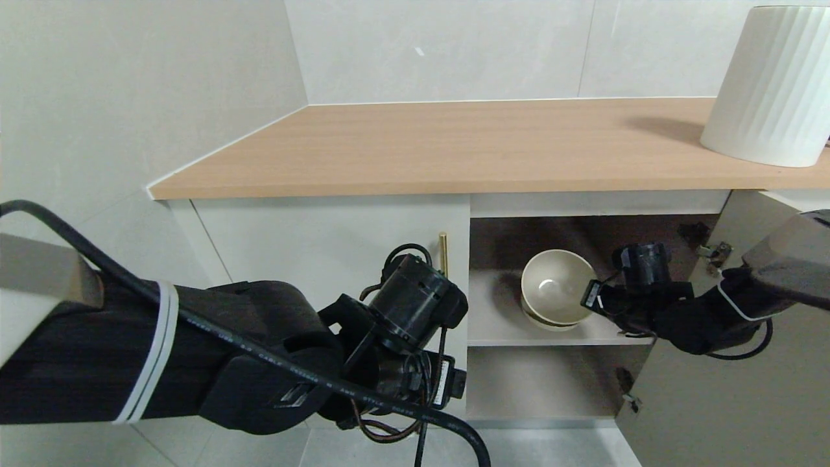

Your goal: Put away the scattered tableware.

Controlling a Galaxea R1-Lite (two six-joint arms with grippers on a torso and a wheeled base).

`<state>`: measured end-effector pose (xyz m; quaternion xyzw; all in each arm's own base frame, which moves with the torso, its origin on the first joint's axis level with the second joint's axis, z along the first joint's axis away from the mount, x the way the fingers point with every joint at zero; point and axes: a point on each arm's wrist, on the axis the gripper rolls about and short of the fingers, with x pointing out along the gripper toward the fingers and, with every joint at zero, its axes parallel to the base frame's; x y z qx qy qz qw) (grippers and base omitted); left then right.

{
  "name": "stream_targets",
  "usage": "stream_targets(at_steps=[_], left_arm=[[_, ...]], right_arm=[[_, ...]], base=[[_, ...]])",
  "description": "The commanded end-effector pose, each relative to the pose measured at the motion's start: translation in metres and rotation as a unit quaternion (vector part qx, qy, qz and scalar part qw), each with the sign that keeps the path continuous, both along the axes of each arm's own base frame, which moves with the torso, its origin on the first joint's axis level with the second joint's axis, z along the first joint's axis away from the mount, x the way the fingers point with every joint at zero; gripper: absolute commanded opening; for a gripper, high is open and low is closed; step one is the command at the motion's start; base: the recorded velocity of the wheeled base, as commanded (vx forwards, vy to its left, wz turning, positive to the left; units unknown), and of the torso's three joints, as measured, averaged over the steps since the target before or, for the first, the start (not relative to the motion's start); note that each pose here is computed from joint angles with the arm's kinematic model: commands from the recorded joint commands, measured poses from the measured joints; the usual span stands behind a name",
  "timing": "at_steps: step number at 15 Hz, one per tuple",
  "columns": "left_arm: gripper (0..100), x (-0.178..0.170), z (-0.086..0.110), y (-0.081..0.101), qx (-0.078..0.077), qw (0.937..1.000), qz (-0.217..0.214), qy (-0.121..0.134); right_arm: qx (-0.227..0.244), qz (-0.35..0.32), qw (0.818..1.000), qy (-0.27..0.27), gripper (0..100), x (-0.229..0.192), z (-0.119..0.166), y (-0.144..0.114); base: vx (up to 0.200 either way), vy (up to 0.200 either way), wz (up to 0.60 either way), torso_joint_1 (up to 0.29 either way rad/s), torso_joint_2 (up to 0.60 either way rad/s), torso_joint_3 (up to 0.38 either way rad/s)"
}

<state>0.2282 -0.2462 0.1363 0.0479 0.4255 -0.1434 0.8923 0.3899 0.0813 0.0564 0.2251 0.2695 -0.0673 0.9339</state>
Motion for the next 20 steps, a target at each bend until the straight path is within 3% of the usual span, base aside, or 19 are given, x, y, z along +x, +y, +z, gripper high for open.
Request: stream_targets(at_steps=[1,19,20], left_arm=[[100,0.0,-0.001,0.0,0.001,1.0,0.0,0.001],[100,0.001,-0.002,-0.001,0.002,1.0,0.001,0.002],[100,0.001,-0.002,-0.001,0.002,1.0,0.001,0.002]], right_arm=[[-0.002,-0.005,1.0,0.009,0,0.004,-0.009,-0.003],[-0.011,-0.02,1.0,0.017,0,0.019,-0.028,-0.005],[-0.01,-0.02,1.0,0.017,100,0.019,-0.028,-0.005]], base=[[0.0,0.0,0.0,0.0,0.0,0.0],[0.0,0.0,0.0,0.0,0.0,0.0],[0.0,0.0,0.0,0.0,0.0,0.0]])
